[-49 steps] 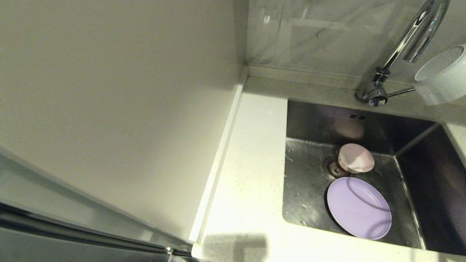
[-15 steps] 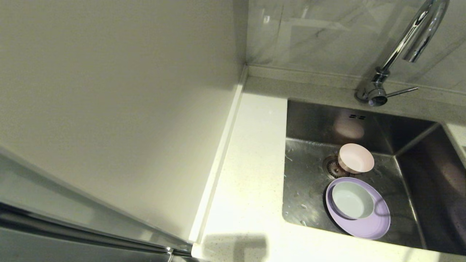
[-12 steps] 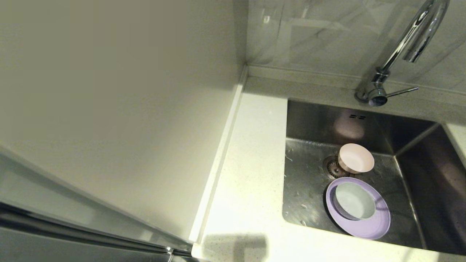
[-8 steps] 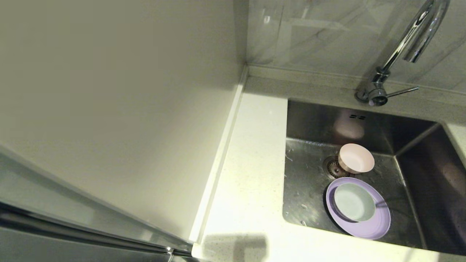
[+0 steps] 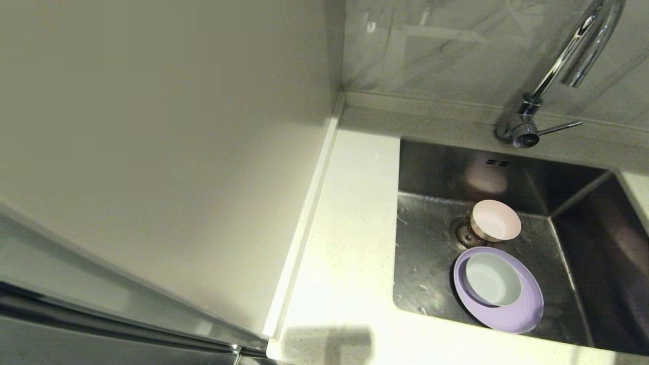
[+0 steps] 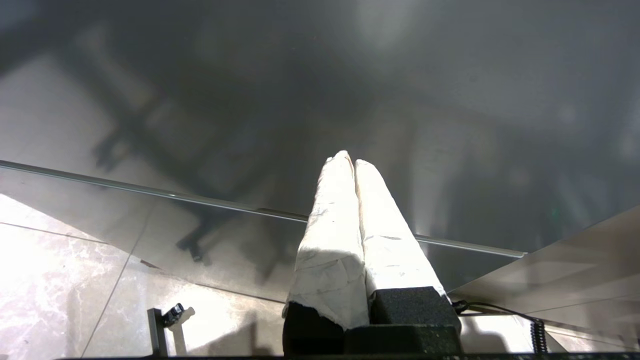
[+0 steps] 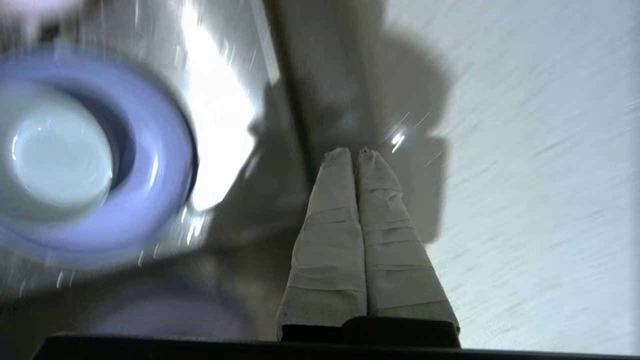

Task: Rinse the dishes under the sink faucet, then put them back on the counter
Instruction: Place the bowl on the table

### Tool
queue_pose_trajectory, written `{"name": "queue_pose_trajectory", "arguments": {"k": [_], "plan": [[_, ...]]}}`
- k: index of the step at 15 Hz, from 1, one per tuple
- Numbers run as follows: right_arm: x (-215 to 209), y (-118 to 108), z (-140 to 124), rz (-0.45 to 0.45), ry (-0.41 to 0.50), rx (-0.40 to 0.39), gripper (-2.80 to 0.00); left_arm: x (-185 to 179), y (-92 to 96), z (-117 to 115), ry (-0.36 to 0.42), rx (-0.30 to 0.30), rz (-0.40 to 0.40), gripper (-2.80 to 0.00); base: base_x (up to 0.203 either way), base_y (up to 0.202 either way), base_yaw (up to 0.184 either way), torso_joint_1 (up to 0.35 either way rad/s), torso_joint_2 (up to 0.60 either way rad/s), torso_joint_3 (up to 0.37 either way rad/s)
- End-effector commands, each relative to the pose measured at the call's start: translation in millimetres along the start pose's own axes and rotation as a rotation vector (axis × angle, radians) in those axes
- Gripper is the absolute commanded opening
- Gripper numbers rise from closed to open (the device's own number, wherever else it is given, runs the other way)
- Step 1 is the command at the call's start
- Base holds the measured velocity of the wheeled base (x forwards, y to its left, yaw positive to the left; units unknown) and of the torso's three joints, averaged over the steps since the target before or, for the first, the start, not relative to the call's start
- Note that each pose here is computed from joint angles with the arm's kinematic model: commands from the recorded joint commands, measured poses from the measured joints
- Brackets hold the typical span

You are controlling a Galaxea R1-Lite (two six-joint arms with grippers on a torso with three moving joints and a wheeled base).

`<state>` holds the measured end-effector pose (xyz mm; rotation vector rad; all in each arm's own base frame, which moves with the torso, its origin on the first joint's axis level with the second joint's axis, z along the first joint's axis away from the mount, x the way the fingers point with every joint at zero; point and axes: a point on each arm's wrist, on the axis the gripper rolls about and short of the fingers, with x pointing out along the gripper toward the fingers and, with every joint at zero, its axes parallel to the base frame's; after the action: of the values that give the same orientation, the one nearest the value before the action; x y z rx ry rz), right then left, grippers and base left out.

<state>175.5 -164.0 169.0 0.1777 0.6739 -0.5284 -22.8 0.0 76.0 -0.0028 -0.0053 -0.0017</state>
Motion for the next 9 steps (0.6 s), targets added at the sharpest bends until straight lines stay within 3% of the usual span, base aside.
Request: {"name": "queue_pose_trajectory", "arguments": {"k": [1,5,6,9], "plan": [[14.1,3.4,-6.8,0.029,0.080,0.013,-2.80,0.2,0.0,-0.8,0.002,0.000,0.000,-2.80,0.000,0.000,0.000,0.000,0.00,0.000],[23.5,15.7,1.5,0.085,0.075,-0.001,-2.80,0.2,0.0,-0.8,0.002,0.000,0.000,-2.80,0.000,0.000,0.000,0.000,0.00,0.000],[23.5,20.2,5.8,0.103,0.061,-0.014,0.00,0.1,0.0,-0.4,0.001,0.000,0.000,-2.80,0.000,0.000,0.000,0.000,0.00,0.000],[23.9,39.0,13.2,0.237,0.034,-0.059,0.00,0.2,0.0,-0.6,0.002,0.000,0.000,-2.80,0.000,0.000,0.000,0.000,0.00,0.000]]}}
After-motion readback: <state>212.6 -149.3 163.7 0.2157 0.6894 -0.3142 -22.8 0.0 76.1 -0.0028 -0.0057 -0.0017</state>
